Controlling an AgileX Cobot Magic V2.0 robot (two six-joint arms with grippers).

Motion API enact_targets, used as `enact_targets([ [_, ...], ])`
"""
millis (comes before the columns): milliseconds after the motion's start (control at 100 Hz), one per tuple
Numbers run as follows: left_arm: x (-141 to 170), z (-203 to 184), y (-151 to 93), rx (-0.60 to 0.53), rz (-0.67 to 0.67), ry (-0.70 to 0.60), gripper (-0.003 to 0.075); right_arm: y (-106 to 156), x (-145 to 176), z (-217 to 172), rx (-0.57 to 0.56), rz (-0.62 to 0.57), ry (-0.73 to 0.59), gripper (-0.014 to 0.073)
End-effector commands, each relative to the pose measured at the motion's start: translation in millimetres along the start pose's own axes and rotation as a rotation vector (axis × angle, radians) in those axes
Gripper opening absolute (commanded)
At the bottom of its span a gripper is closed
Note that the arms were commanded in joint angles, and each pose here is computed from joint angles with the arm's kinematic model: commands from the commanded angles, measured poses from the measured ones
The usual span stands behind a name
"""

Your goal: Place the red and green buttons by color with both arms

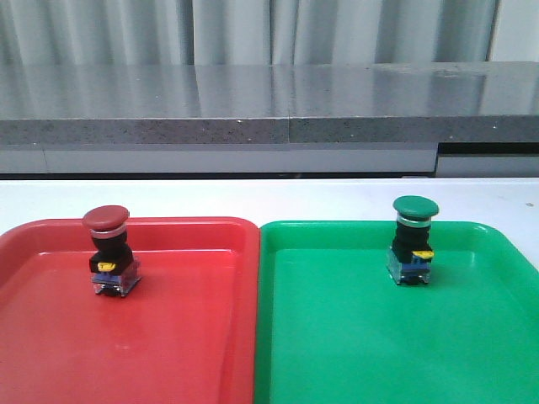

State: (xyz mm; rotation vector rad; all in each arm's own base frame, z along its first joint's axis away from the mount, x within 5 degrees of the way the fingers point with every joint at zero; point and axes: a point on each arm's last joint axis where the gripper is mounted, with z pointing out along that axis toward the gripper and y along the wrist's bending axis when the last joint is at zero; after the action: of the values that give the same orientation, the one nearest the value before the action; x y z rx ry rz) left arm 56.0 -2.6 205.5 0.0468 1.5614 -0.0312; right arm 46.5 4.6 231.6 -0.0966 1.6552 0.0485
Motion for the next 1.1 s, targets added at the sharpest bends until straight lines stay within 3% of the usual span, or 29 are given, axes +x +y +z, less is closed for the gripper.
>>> enact_targets([
  [0, 4.6, -0.8, -0.5, 0.005, -0.007, -0.072, -0.0019, -1.4, -6.7, -2.0, 0.024, -0.004, -0.11, -0.0068],
  [430, 4.6, -0.8, -0.5, 0.005, -0.007, -0.072, -0.0019, -3.7, 20.6, 9.0, 0.072, 0.037, -0.185, -0.0068],
  [1090, 4.6, -0.8, -0.5, 0.005, -0.007, -0.072, -0.002, -3.7, 19.8, 8.9, 0.072, 0.036, -0.2, -0.0068],
])
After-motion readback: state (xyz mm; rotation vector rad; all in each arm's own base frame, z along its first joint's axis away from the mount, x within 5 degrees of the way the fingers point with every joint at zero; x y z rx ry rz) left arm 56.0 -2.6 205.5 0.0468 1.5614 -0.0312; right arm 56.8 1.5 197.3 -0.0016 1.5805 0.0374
